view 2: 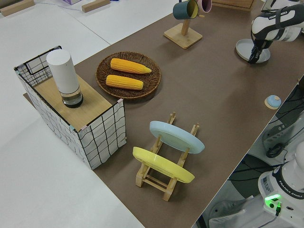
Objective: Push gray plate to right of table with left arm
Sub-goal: 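Keep pushing the gray plate with the left gripper toward the toaster oven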
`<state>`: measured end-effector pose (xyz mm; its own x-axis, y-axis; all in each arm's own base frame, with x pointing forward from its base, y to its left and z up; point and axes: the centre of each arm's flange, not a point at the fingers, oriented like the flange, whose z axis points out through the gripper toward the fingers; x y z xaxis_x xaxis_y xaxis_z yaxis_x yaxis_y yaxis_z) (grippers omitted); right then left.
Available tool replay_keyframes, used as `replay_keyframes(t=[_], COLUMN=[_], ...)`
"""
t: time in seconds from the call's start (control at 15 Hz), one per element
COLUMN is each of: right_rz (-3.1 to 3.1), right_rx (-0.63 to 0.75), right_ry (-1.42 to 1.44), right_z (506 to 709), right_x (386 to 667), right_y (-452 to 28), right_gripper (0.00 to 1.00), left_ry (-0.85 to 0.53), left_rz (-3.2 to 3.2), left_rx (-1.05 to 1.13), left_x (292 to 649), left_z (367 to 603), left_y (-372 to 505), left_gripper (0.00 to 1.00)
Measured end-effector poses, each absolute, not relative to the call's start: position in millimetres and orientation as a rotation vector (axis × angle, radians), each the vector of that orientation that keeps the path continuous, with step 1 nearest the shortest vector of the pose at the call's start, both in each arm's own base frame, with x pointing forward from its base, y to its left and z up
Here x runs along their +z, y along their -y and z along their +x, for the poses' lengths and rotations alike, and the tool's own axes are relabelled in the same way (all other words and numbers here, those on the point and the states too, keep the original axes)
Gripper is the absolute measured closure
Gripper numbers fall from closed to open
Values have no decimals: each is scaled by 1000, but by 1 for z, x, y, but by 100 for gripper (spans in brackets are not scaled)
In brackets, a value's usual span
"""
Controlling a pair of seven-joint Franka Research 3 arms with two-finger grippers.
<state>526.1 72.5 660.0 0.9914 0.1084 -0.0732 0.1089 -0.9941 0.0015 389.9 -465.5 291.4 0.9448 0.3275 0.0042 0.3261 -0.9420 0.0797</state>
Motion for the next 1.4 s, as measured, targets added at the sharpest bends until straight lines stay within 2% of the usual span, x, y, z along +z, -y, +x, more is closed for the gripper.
replay_keyframes(t=[0.8,1.2,1.27,1.4], right_rz=[3129,3129,3129,3129], right_rx=[-115,-115,-115,-115], right_ry=[-171,-171,-171,-171], right_z=[526,526,526,526], right_x=[660,660,660,660], right_y=[-73,-73,-73,-73], right_gripper=[1,1,1,1], left_ry=[-534,-536,-536,-537], left_rz=[2985,2985,2986,2981], left_rx=[25,24,22,25], left_x=[291,292,292,293], left_z=[373,373,374,375], left_y=[515,519,520,522], left_gripper=[90,90,89,75])
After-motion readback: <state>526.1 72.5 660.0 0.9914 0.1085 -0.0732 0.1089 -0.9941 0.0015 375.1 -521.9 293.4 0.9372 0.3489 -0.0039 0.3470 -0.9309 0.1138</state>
